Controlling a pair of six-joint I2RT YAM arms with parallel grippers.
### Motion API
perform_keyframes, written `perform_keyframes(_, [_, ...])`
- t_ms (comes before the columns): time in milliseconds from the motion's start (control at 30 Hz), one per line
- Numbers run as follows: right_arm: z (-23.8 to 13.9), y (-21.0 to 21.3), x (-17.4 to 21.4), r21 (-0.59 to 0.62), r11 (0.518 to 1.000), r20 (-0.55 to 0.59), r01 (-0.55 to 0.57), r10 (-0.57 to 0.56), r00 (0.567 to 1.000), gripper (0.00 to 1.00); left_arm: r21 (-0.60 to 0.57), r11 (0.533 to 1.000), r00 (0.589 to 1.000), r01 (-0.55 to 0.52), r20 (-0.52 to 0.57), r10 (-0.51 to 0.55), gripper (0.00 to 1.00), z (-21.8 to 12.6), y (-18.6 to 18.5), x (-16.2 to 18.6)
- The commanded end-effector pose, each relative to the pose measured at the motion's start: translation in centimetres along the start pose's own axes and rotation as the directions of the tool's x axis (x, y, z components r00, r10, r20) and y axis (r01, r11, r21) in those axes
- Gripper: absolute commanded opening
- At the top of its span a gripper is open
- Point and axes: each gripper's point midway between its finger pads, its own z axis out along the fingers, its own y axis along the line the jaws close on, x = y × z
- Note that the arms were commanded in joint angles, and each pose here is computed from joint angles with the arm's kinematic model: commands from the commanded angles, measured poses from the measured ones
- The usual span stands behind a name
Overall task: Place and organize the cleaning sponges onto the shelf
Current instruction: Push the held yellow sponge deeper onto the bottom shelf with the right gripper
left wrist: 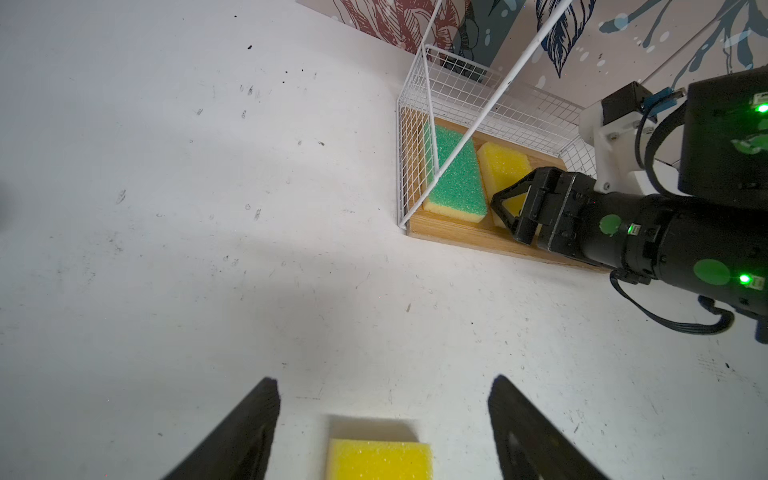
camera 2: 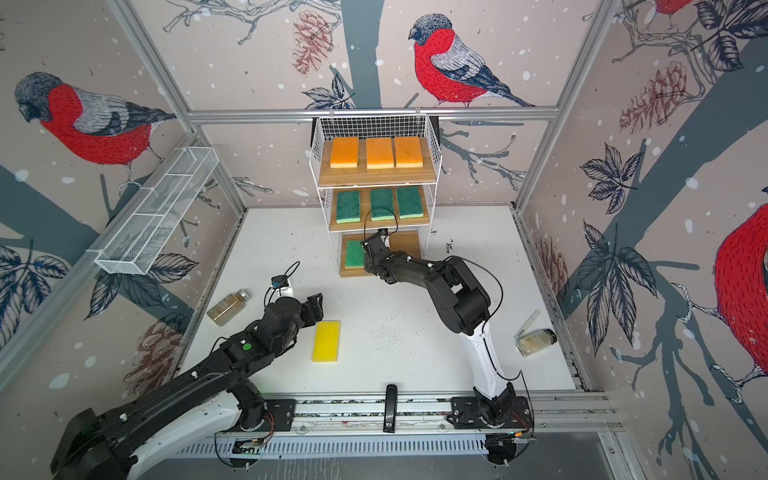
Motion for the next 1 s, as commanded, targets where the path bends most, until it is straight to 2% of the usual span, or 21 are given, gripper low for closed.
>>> perform_keyframes(0, [0.0,-0.7,1.4,0.029,0.999,-0.058,0.019,-0.017,0.998,0.75,-0.006,1.000,1.000,0.002,-0.004,-0.002,0.80,0.0,0.2,0.1])
perform_keyframes(967, [-1.6,0.7,0.2,-0.029,0.999,-0.008,0.045,-0.045,0.999,0.82,-0.004,1.000,1.000,-0.004,-0.015,0.004,0.80,0.1,0.1,0.4])
